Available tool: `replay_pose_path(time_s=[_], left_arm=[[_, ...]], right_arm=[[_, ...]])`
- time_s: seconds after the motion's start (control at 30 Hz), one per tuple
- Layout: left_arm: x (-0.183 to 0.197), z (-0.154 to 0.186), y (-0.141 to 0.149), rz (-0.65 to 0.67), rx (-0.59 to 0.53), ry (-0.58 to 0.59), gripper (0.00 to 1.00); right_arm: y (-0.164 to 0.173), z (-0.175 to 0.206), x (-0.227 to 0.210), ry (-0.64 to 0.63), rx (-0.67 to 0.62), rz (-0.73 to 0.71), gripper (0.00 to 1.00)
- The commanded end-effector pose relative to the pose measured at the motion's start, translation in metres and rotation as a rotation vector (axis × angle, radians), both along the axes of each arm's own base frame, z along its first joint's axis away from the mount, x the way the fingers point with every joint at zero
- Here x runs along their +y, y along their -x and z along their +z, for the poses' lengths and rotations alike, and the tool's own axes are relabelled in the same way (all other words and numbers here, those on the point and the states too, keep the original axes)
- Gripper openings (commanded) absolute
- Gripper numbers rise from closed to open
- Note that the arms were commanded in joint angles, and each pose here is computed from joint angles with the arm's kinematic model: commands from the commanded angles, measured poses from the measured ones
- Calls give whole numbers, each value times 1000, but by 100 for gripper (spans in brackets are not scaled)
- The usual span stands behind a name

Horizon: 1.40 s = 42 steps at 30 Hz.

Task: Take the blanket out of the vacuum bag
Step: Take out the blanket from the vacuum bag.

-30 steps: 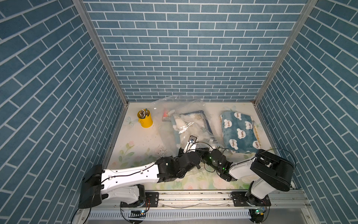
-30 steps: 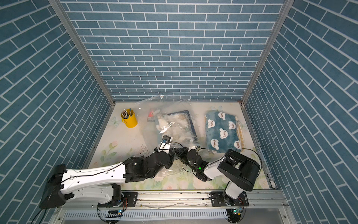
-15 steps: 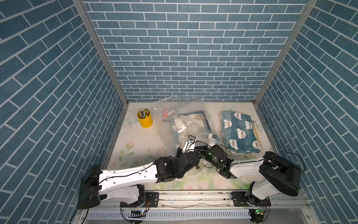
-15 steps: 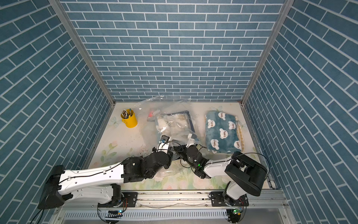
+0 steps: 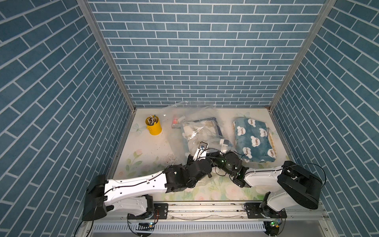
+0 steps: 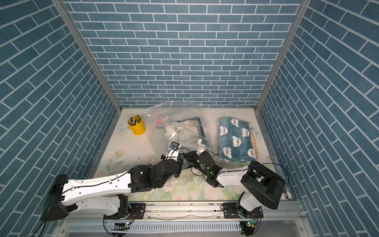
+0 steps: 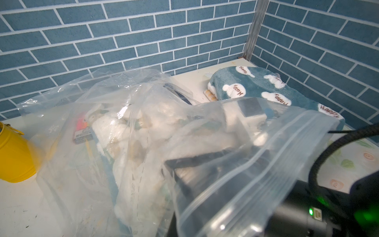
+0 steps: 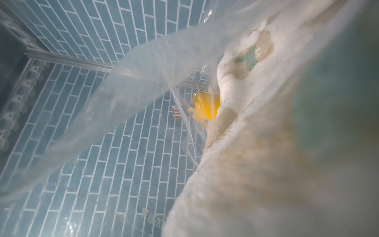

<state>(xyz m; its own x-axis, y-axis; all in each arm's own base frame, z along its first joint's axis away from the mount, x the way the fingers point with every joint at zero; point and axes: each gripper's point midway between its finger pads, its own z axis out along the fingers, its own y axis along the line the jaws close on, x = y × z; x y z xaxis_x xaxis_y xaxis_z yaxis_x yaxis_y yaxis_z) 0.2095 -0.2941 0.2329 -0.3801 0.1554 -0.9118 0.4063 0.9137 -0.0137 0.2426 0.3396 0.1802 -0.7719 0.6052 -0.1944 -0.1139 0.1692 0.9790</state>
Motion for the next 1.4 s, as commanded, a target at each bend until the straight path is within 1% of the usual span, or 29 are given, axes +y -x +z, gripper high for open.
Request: replay_pose_path(time_s=[0.0, 0.17, 0.27, 0.33, 0.5, 0.57, 0.67, 0.7, 0.8, 0.9, 1.07, 1.2, 1.37], left_arm=[[-9, 12, -5, 22, -20, 23, 0], [-15, 13, -8, 33, -23, 40, 0], [-19, 9, -9, 27, -13, 50, 0], [-23, 8, -9, 25, -5, 52, 0], [-26, 3, -12, 34, -3, 45, 0], [-24, 1, -14, 46, -1, 43, 0], [-22, -5, -19, 76, 17, 44, 0], [-20, -8, -22, 96, 30, 46, 0], [-18, -10, -29, 146, 38, 47, 0], [-16, -10, -34, 186, 40, 61, 0], [-14, -11, -41, 216, 49, 108, 0], [-8, -15, -48, 245, 59, 145, 0], [0, -20, -57, 278, 70, 214, 0]], right_arm=[[16, 17, 1, -12, -90, 63, 0], [46, 4, -12, 30, -117, 80, 0], [57, 4, -24, 8, -139, 75, 0], [63, 1, -29, 21, -148, 75, 0], [75, 13, -37, 44, -210, 83, 0], [78, 23, -45, 53, -242, 75, 0], [82, 42, -50, 155, -293, 95, 0], [85, 47, -53, 170, -307, 102, 0], [90, 58, -71, 142, -316, 83, 0], [98, 73, -81, 102, -342, 97, 0], [103, 106, -100, 98, -404, 68, 0], [104, 140, -115, 92, -470, 26, 0], [104, 201, -127, 87, -585, -33, 0]])
